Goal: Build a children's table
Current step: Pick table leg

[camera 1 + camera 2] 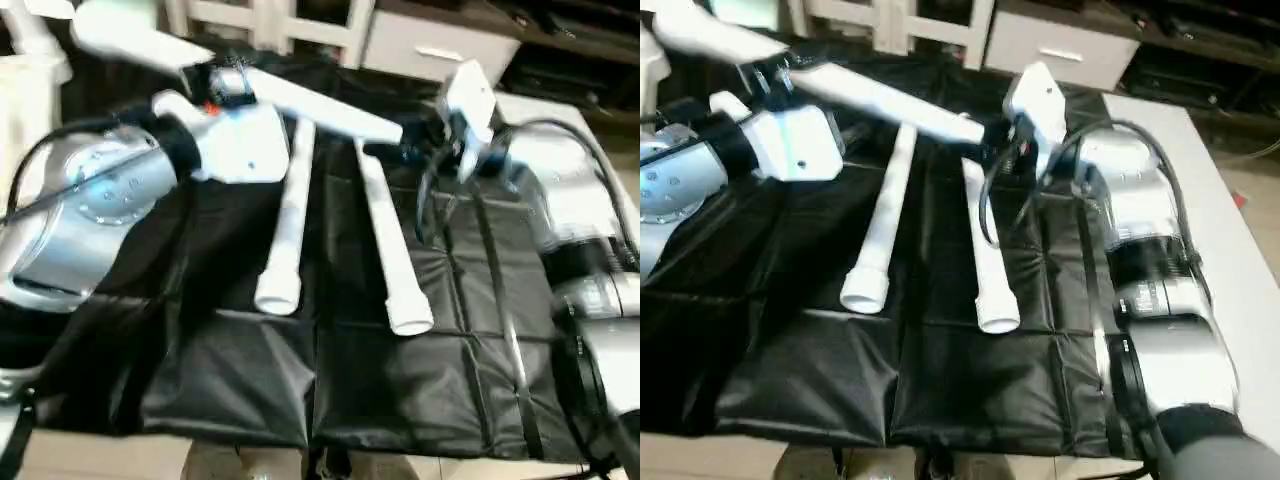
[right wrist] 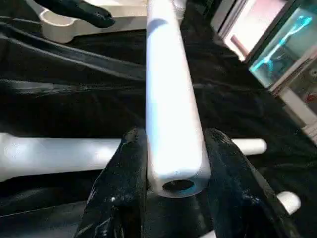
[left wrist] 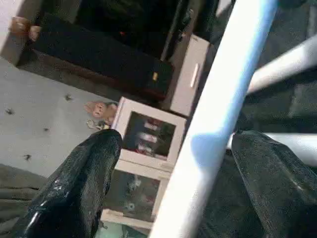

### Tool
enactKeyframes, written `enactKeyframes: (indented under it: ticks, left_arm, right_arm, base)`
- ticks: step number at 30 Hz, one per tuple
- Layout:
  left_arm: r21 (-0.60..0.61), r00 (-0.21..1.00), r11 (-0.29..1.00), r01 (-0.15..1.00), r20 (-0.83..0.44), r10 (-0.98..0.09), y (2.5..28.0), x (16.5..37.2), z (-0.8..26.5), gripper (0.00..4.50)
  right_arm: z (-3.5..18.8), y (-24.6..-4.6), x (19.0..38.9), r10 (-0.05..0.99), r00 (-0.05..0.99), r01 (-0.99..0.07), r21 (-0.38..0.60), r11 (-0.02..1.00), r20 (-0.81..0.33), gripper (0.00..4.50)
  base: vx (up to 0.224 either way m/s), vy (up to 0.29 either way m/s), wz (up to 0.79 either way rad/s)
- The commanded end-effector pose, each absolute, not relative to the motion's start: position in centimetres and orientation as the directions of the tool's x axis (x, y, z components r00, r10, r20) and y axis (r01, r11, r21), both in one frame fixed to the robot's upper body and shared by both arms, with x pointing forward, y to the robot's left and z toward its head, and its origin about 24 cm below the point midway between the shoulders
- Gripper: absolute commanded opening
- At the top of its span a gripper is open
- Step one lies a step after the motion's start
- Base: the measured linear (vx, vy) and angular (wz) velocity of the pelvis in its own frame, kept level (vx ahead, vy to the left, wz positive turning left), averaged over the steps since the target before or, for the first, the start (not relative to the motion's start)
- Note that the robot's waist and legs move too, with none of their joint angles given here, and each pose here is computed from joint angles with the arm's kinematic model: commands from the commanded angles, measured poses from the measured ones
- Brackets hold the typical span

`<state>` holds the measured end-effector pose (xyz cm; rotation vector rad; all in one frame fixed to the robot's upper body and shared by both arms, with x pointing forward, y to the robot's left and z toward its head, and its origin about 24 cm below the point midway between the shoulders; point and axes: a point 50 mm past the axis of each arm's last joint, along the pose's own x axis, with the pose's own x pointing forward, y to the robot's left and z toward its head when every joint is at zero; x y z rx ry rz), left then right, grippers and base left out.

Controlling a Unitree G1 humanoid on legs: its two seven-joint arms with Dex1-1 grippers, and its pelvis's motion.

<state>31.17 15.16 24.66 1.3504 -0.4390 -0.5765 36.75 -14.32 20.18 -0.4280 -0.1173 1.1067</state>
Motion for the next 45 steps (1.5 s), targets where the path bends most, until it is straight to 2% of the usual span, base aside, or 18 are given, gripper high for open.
enactKeyframes:
  ticks: [1, 8, 13, 17, 18, 19, 20, 22, 26, 34, 37, 39, 45]
  left_arm:
    - [0.985, 0.767, 0.04, 0.166, -0.104, -0.634, 15.1, 31.0, 23.7, 4.08]
    - [0.987, 0.77, -0.028, 0.156, -0.139, -0.623, 15.6, 31.3, 23.6, 4.08]
    - [0.986, 0.77, -0.039, 0.16, -0.15, -0.62, 15.9, 31.5, 23.5, 4.08]
    - [0.983, 0.769, -0.051, 0.178, -0.171, -0.616, 16.1, 31.6, 23.2, 4.08]
    - [0.979, 0.765, -0.051, 0.197, -0.186, -0.617, 16.2, 31.5, 23.0, 3.72]
    - [0.979, 0.764, -0.05, 0.199, -0.187, -0.617, 16.2, 31.5, 22.9, 3.72]
    - [0.968, 0.75, -0.033, 0.25, -0.215, -0.626, 16.2, 31.3, 22.5, 3.72]
    - [0.962, 0.743, -0.025, 0.27, -0.225, -0.631, 16.3, 31.2, 22.3, 3.36]
    - [0.96, 0.739, -0.033, 0.279, -0.237, -0.631, 16.4, 31.1, 22.1, 3.17]
    - [0.95, 0.716, -0.055, 0.307, -0.268, -0.645, 16.4, 30.6, 21.7, 2.36]
    - [0.949, 0.714, -0.054, 0.312, -0.271, -0.645, 16.3, 30.6, 21.6, 2.29]
    - [0.948, 0.713, -0.052, 0.314, -0.271, -0.646, 16.3, 30.5, 21.7, 1.95]
    - [0.944, 0.71, -0.02, 0.328, -0.26, -0.654, 16.4, 30.5, 21.7, 1.68]
  right_arm:
    - [21.7, -14.4, 35.9, 0.89, 0.446, -0.824, -0.43, 0.368, -0.092, 1.18]
    - [22.5, -13.6, 34.0, 0.91, 0.4, -0.84, -0.44, 0.317, -0.108, 1.18]
    - [22.6, -13.0, 32.5, 0.93, 0.334, -0.869, -0.433, 0.24, -0.154, 1.18]
    - [22.6, -12.9, 31.8, 0.933, 0.326, -0.873, -0.427, 0.235, -0.154, 1.18]
    - [22.7, -12.9, 31.7, 0.929, 0.34, -0.868, -0.428, 0.251, -0.146, 1.18]
    - [22.7, -12.9, 31.7, 0.929, 0.341, -0.868, -0.428, 0.251, -0.146, 1.18]
    - [22.8, -12.9, 31.6, 0.924, 0.355, -0.864, -0.426, 0.268, -0.14, 1.18]
    - [22.9, -13.0, 31.5, 0.921, 0.365, -0.861, -0.425, 0.278, -0.136, 1.18]
    - [23.0, -13.1, 31.4, 0.916, 0.377, -0.858, -0.424, 0.291, -0.135, 1.18]
    - [23.3, -13.1, 31.4, 0.906, 0.405, -0.847, -0.425, 0.319, -0.128, 1.18]
    - [23.4, -13.1, 31.5, 0.904, 0.409, -0.845, -0.426, 0.323, -0.126, 1.18]
    - [23.4, -13.0, 31.5, 0.904, 0.41, -0.845, -0.426, 0.324, -0.125, 1.18]
    - [23.6, -13.0, 31.5, 0.901, 0.416, -0.841, -0.428, 0.33, -0.122, 1.18]
  base:
    - [0.0, 0.0, 0.0]
    - [0.0, 0.0, 0.0]
    - [0.0, 0.0, 0.0]
    - [0.0, 0.0, 0.0]
    - [0.0, 0.0, 0.0]
    - [0.0, 0.0, 0.0]
    - [0.0, 0.0, 0.0]
    - [0.0, 0.0, 0.0]
    - [0.0, 0.0, 0.0]
    - [0.0, 0.0, 0.0]
    - [0.0, 0.0, 0.0]
    - [0.0, 0.0, 0.0]
    - [0.0, 0.0, 0.0]
